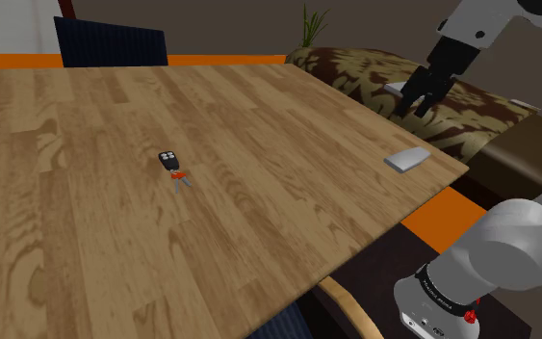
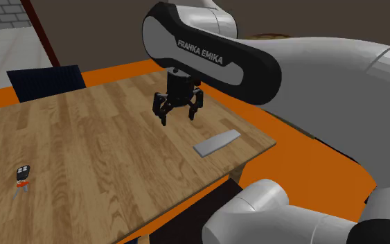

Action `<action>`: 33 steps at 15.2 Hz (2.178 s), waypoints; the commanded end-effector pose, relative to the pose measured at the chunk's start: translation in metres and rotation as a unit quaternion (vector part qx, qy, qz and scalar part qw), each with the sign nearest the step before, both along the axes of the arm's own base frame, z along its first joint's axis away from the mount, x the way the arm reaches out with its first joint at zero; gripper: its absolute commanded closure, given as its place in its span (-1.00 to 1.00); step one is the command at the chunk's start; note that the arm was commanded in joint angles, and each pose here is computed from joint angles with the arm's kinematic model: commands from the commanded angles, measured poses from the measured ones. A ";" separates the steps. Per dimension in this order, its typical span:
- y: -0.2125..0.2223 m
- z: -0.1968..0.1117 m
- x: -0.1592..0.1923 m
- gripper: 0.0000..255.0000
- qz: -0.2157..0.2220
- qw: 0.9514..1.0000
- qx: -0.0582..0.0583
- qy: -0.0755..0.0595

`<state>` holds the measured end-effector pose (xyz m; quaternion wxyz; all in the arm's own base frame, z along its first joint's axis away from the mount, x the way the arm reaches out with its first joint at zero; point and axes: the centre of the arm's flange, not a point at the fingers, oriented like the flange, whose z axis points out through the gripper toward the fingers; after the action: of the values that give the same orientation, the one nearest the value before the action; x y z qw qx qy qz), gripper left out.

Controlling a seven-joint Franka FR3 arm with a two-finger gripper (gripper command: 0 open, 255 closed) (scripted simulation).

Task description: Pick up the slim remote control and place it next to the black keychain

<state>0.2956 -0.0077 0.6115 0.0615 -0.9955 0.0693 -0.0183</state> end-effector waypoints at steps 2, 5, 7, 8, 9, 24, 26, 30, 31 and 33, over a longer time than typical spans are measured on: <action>-0.008 -0.007 0.006 -1.00 -0.042 0.999 -0.002 0.004; -0.034 -0.029 0.019 -1.00 -0.167 0.986 -0.007 0.016; -0.053 -0.044 0.024 -1.00 -0.249 0.968 -0.011 0.023; -0.063 -0.051 0.025 -1.00 -0.290 0.957 -0.013 0.027; -0.073 -0.058 0.025 -1.00 -0.330 0.943 -0.014 0.031; -0.156 -0.151 -0.015 -1.00 -0.670 0.739 -0.029 0.063; -0.156 -0.161 -0.016 -1.00 -0.670 0.739 -0.029 0.063; -0.156 -0.164 -0.016 -1.00 -0.670 0.739 -0.029 0.063; -0.156 -0.164 -0.016 -1.00 -0.670 0.739 -0.029 0.063; -0.156 -0.164 -0.016 -1.00 -0.670 0.739 -0.029 0.063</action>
<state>0.2800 -0.1633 0.4474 0.0000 -0.6927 0.7212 0.0056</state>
